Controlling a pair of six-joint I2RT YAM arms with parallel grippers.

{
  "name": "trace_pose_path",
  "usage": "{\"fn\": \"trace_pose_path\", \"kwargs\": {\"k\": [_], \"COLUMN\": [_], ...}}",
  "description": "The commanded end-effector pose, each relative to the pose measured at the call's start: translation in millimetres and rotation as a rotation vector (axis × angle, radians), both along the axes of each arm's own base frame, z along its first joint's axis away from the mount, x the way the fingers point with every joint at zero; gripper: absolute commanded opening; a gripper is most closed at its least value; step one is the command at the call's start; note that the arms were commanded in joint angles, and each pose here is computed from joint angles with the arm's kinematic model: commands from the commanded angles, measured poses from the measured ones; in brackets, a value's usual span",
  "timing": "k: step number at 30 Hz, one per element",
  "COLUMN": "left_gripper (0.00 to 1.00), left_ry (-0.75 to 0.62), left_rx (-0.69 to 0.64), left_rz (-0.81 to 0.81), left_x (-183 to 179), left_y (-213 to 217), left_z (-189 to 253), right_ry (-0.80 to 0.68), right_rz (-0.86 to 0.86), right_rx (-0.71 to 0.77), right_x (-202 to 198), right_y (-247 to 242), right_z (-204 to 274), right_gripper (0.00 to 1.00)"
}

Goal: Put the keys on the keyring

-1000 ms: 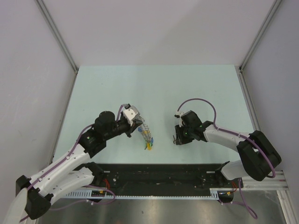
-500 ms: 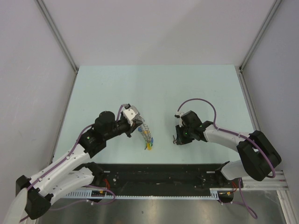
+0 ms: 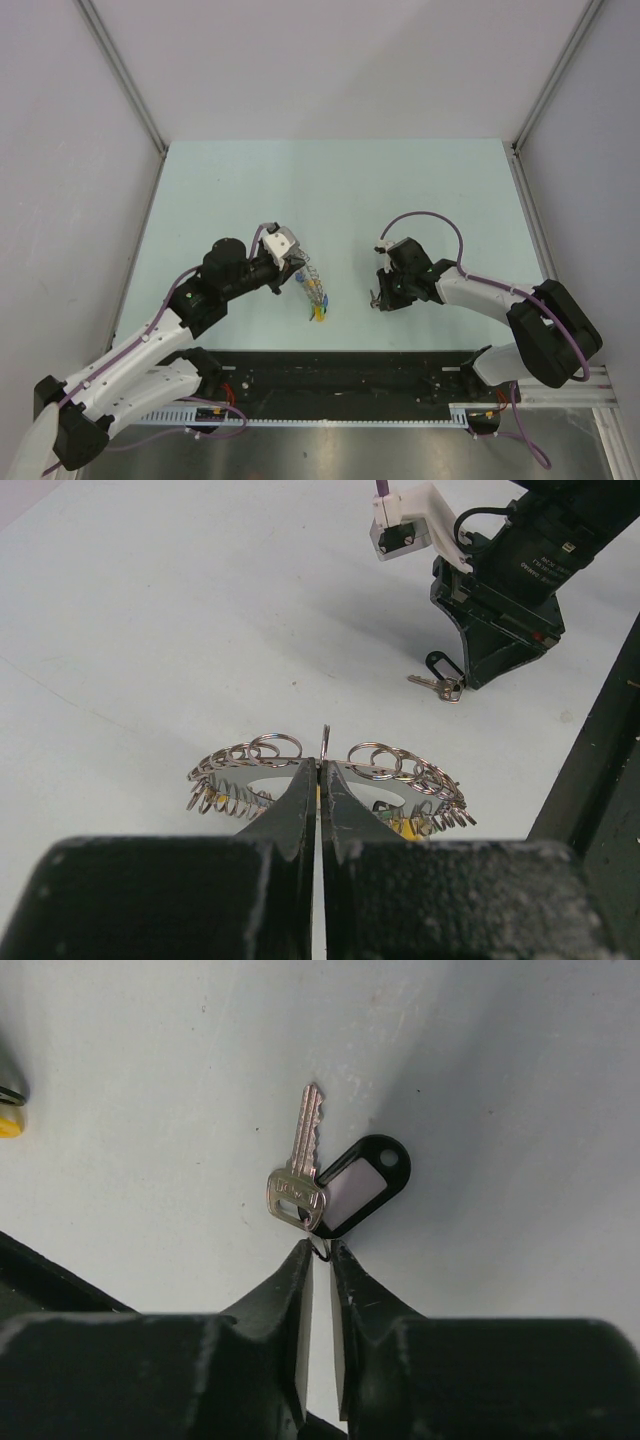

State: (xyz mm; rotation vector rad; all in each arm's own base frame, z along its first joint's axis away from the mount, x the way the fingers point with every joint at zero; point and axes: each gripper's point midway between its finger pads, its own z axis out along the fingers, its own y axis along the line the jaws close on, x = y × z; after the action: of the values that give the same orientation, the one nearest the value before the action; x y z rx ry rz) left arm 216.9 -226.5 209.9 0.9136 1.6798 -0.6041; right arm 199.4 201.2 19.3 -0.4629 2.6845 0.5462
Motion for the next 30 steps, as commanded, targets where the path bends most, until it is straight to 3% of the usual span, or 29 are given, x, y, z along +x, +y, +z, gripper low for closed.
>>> {"fn": "trace_pose_path", "kwargs": {"k": [1,5,13,30], "left_gripper": [0.00,0.00,0.00,0.00], "left_ry": [-0.056,-0.064,-0.115,-0.147], "left_rx": [-0.059,-0.066,-0.065,-0.058], "left_rz": [0.001,-0.010,-0.079,-0.505], "left_x": [2.8,0.9,-7.7,-40.4], "left_y": [-2.3,-2.9,-6.1,-54.0], "left_z": [21.8,25.2,33.8,71.1], "right_ry": [-0.002,-0.019,-0.158,-0.784], "right_rz": [-0.009,-0.003,0.082,0.492], "right_rx": [-0.006,-0.009,0.010,0.237], "right_x": [1.4,1.2,6.8,1.3], "right_y": [-0.9,-1.4,3.8,43.4], "right_z": [-0.7,3.3,32.8,203.0], "right_gripper": [0.13,0.00,0.00,0.00]}}
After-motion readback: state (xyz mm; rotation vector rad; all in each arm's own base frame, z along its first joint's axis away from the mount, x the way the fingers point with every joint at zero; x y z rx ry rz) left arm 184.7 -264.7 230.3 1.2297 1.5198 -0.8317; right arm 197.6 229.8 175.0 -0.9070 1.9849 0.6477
